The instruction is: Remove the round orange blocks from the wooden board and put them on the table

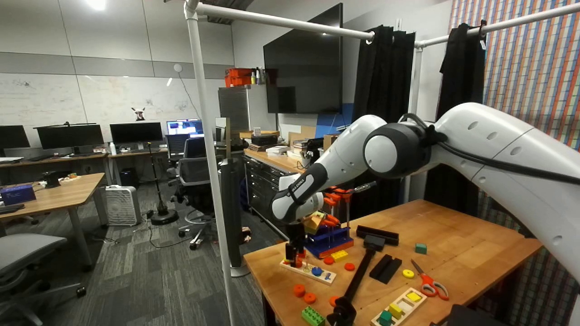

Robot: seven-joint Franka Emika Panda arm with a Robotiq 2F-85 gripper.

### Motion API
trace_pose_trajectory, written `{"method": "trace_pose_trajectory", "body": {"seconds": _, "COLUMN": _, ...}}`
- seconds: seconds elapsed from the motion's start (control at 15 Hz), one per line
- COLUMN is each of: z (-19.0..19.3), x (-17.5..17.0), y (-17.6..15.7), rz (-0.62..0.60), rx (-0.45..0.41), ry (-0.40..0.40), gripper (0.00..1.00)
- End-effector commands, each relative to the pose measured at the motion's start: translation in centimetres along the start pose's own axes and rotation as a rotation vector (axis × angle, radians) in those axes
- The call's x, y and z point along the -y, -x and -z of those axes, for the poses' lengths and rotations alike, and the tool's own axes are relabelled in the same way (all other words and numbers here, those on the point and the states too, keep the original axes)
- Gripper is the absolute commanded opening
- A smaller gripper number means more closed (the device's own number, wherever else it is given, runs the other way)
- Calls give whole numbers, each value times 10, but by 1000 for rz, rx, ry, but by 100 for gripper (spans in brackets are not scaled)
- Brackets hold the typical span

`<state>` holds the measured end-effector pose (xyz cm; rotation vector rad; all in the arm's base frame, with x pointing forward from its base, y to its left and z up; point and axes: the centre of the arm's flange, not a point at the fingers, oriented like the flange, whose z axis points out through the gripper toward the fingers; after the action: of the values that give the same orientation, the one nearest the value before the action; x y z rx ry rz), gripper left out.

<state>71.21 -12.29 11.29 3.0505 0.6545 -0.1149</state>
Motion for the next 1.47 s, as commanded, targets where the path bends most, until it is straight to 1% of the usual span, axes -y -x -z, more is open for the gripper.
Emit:
{"method": "trace_pose_trajectory", "body": {"seconds": 0.0, "z": 4, "x": -4, "y": -12, "rz": -6, "rx": -19, "ry": -1, "gripper": 100}}
{"method": "trace_pose_trajectory", "body": {"seconds": 0.4, "z": 6, "x": -3, "y": -13, "rz": -4, "rx": -25, "ry": 1, "gripper": 100}}
{"method": "trace_pose_trajectory", "body": {"seconds": 0.47, "z": 5, "x": -4, "y": -13, "rz": -2, "rx": -24, "ry": 1, "gripper": 75}}
{"method": "trace_pose_trajectory", "body": {"seconds": 0.53, "z": 5, "x": -4, "y": -13, "rz": -1, "rx": -23, "ry": 1, "gripper": 74}}
{"method": "trace_pose_trajectory", "body": {"seconds": 0.8, "z": 3, "x": -3, "y": -13, "rz": -1, "rx": -21, "ry": 0, "gripper": 42}}
{"method": "trace_pose_trajectory", "body": {"seconds": 0.93, "z": 2, "x": -3, "y": -13, "rz": 0, "rx": -20, "ry": -1, "gripper": 28}}
{"method": "trace_pose_trajectory", "body": {"seconds": 1.0, "z": 1, "x": -3, "y": -13, "rz": 0, "rx": -19, "ry": -1, "gripper": 19}}
{"method": "trace_pose_trajectory", "body": {"seconds": 1.13, "z": 4, "x": -2, "y": -13, "rz": 2, "rx": -23, "ry": 2, "gripper": 24}}
{"method": "trace_pose_trajectory", "body": {"seconds": 1.4, "z": 16, "x": 3, "y": -13, "rz": 7, "rx": -44, "ry": 19, "gripper": 24}}
